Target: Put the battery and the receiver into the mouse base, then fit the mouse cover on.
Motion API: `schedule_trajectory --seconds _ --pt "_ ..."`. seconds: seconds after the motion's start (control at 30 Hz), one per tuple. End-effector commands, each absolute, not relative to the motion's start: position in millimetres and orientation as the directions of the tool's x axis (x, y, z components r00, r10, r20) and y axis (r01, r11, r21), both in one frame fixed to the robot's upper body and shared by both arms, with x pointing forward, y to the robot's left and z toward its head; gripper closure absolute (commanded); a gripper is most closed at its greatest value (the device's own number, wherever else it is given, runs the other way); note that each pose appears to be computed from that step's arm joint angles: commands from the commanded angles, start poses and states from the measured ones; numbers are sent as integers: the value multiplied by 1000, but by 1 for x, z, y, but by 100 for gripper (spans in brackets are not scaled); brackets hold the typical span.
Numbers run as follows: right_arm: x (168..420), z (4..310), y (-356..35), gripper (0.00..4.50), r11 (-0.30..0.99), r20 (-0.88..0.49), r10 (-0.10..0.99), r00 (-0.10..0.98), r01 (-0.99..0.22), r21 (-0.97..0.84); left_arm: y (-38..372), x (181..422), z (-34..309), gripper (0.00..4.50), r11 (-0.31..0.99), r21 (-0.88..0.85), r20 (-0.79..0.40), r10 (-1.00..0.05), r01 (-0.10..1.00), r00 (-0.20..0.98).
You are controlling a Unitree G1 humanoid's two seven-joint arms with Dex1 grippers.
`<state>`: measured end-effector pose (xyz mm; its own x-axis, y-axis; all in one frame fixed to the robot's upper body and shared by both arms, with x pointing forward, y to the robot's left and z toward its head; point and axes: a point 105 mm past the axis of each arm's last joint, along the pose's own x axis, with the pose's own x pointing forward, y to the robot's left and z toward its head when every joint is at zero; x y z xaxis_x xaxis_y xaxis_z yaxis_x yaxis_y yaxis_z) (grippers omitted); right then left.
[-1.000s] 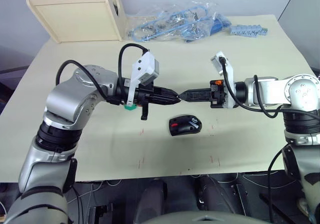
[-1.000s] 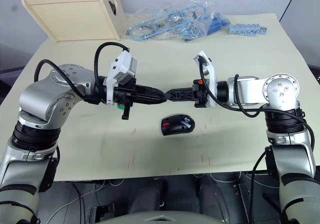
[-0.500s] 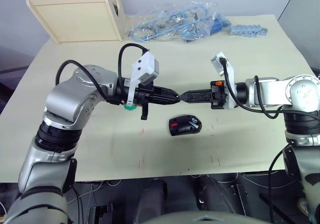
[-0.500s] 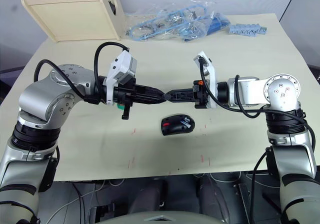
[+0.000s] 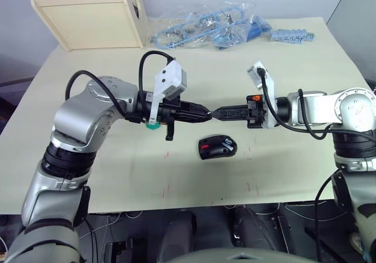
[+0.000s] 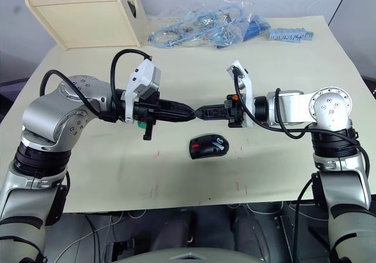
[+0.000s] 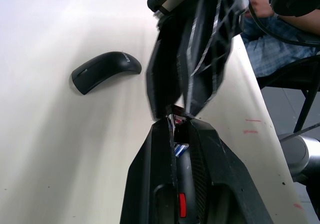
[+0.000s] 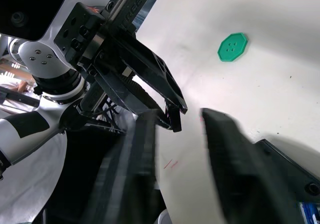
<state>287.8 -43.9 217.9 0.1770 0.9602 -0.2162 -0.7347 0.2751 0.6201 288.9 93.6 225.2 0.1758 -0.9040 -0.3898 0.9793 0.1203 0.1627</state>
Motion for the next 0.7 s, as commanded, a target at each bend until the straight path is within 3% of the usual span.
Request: schedule_trajectory --seconds 0.03,0.7 --pt "282 225 -39 446 237 -191 970 151 -760 605 91 285 240 448 98 222 -361 -916 970 175" --pt "282 228 -41 446 232 -183 972 151 -766 599 93 285 238 448 105 222 -367 -912 969 182"
